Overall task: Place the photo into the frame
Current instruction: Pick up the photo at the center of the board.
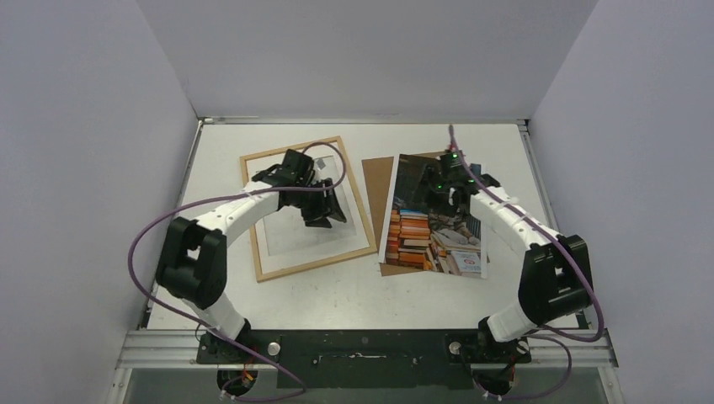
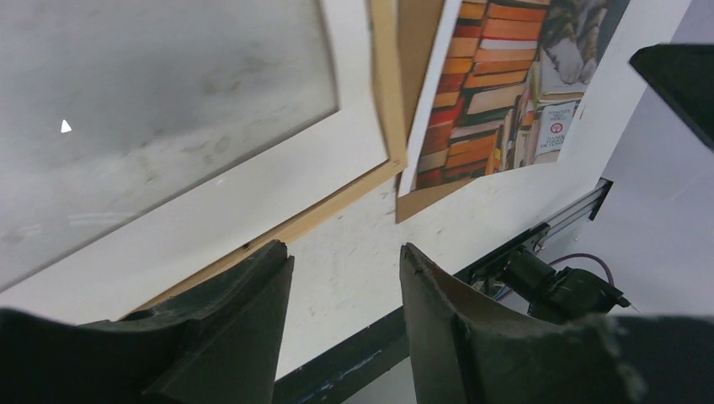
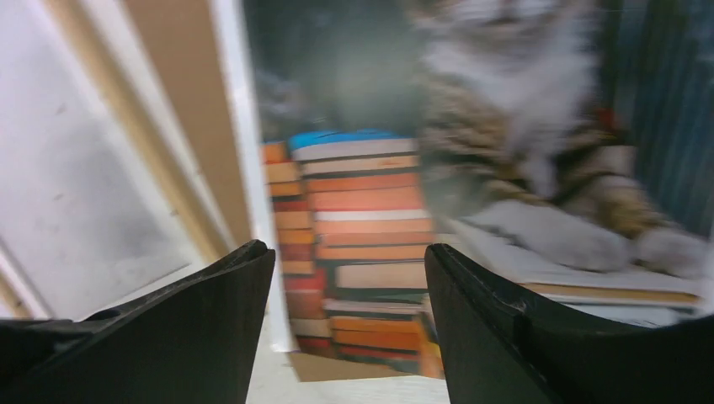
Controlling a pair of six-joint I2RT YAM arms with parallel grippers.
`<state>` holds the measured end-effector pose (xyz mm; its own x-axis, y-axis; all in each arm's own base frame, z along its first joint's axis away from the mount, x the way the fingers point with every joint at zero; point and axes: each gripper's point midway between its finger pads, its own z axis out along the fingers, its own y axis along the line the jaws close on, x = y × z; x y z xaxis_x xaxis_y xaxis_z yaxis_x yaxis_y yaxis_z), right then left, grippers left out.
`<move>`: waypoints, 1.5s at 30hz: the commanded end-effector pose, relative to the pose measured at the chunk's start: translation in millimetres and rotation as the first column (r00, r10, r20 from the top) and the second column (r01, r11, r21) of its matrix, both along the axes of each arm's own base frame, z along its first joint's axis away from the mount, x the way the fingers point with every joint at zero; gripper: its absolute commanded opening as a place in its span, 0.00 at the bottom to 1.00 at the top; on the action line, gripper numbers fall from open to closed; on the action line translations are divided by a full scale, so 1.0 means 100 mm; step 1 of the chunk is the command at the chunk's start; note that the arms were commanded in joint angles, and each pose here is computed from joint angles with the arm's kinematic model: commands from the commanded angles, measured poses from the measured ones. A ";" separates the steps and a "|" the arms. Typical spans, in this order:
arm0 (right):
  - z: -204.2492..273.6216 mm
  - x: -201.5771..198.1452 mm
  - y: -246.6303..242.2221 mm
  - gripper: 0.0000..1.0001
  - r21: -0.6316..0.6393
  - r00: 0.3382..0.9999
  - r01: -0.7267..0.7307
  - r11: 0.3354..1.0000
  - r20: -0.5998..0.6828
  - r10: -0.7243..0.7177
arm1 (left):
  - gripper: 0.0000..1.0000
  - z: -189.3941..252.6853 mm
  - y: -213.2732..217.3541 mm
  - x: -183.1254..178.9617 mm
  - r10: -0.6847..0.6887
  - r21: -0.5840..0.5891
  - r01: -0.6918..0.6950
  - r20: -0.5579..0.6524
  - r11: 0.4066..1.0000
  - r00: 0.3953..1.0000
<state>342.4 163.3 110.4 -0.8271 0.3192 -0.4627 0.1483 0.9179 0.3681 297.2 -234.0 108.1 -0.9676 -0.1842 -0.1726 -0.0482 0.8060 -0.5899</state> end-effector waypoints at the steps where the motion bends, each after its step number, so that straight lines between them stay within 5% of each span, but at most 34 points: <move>1: -0.06 -0.25 -0.73 0.69 -0.144 0.992 0.095 0.985 -0.065 -0.106 | 0.50 0.16 -0.67 0.22 -0.066 -0.025 0.070 0.122 0.997 0.990; 8: -0.17 -0.44 -1.03 0.77 -0.295 0.993 0.028 0.955 -0.101 -0.061 | 0.55 -0.13 -1.27 -0.23 -0.184 -0.004 0.185 0.079 0.983 0.980; 18: -0.42 -0.59 -1.27 0.76 -0.381 0.971 0.138 0.914 -0.131 -0.201 | 0.57 -0.50 -1.32 -0.61 -0.083 0.081 0.082 0.014 0.993 0.996; 36: -0.98 -0.84 -1.34 0.68 -0.328 0.920 0.132 0.936 -0.312 -0.239 | 0.53 -0.92 -1.42 -0.57 0.092 0.068 -0.096 0.062 0.993 0.994; 45: -1.06 -0.90 -1.38 0.65 -0.321 0.907 0.133 0.938 -0.341 -0.246 | 0.41 -0.56 -1.58 -0.51 0.087 -0.069 -0.079 0.122 0.994 0.989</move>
